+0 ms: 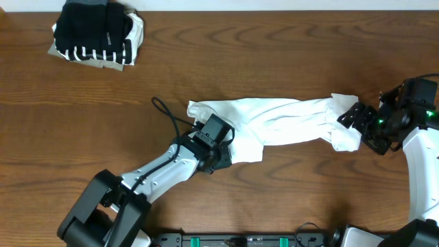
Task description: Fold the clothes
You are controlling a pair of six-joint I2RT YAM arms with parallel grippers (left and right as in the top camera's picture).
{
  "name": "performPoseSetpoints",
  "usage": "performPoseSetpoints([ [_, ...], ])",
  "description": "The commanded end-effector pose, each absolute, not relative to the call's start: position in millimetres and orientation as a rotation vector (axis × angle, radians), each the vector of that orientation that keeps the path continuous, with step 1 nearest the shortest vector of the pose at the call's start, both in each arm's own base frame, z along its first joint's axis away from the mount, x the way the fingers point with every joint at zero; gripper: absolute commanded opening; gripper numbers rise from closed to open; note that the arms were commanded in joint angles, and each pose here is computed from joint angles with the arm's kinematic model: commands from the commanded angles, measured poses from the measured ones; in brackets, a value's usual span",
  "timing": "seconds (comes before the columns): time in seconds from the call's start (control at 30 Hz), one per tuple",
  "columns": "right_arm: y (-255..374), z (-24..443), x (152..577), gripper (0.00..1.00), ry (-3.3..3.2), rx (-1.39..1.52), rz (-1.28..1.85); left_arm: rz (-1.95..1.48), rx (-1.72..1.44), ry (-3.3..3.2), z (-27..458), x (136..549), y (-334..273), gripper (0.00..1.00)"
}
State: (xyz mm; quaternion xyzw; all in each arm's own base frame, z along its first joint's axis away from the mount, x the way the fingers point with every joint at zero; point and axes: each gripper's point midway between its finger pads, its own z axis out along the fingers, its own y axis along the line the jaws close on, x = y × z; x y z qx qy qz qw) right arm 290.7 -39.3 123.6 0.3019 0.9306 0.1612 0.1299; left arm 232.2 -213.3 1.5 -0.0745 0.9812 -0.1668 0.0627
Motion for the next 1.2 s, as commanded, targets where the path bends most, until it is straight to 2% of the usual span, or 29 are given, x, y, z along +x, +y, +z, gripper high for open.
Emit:
performPoseSetpoints([
  [0.0,-42,131,295,0.87,2.675,0.844,0.462,-0.467,-0.236,3.017,-11,221,-206,0.19],
  [0.03,-44,131,296,0.88,2.672,0.844,0.447,-0.468,-0.236,3.016,-11,222,-206,0.10],
  [0.1,-48,130,296,0.90,2.669,0.848,0.409,-0.474,-0.234,3.010,-9,222,-207,0.06],
  [0.3,-51,130,296,0.93,2.667,0.851,0.391,-0.561,-0.213,2.935,25,228,-213,0.06],
  [0.53,-50,130,295,0.93,2.671,0.852,0.394,-0.830,-0.135,2.685,116,232,-225,0.06],
  [0.8,-30,132,289,0.93,2.698,0.849,0.548,-0.946,-0.117,2.388,198,231,-210,0.06],
  [0.97,-13,136,287,0.93,2.710,0.822,0.657,-0.961,-0.120,2.315,217,228,-203,0.07],
  [1.17,-1,136,288,0.93,2.733,0.763,0.666,-0.902,-0.135,2.411,196,221,-197,0.12],
])
